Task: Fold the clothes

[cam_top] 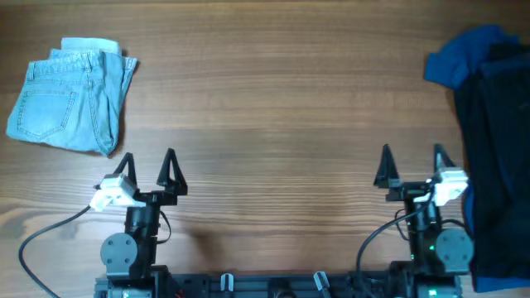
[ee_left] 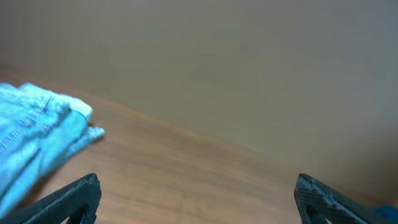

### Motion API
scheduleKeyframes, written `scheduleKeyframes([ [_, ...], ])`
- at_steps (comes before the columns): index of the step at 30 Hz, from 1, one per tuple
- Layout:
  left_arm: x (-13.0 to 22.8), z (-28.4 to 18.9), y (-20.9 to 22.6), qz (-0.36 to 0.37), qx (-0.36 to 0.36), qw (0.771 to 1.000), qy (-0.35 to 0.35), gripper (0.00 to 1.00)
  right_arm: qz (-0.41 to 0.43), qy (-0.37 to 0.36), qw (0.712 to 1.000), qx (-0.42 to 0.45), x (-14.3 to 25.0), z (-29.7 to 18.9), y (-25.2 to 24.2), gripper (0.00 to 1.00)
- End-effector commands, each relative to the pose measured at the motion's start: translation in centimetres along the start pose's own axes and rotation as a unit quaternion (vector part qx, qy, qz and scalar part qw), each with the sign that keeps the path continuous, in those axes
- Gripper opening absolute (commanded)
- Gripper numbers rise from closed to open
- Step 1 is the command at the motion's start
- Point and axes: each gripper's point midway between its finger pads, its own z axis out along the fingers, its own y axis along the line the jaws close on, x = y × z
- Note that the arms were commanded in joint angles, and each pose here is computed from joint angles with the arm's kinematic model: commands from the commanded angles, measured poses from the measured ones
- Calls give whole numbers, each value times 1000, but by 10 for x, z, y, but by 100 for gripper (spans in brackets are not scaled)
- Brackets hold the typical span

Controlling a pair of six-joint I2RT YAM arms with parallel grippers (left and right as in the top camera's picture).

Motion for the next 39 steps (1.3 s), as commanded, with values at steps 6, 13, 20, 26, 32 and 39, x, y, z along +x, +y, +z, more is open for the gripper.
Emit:
scheduleKeyframes([
  [6,-36,-4,-1,9,-37,999,-21,99,-27,222,973,60,-86,90,-15,100],
  [13,-94,32,-35,46,-67,990,112,100,18,428,898,97,-61,162,-67,100],
  [20,-68,114,-36,31,-133,916,378,100,-43,446,877,174,-45,165,-138,90],
  [26,13,144,2,21,-174,864,473,100,-18,512,841,174,46,180,-215,82],
  [32,35,147,12,20,-184,847,498,100,-68,545,808,216,102,189,-257,69],
  [39,35,147,12,20,-184,847,498,100,-73,553,798,228,149,199,-278,68],
])
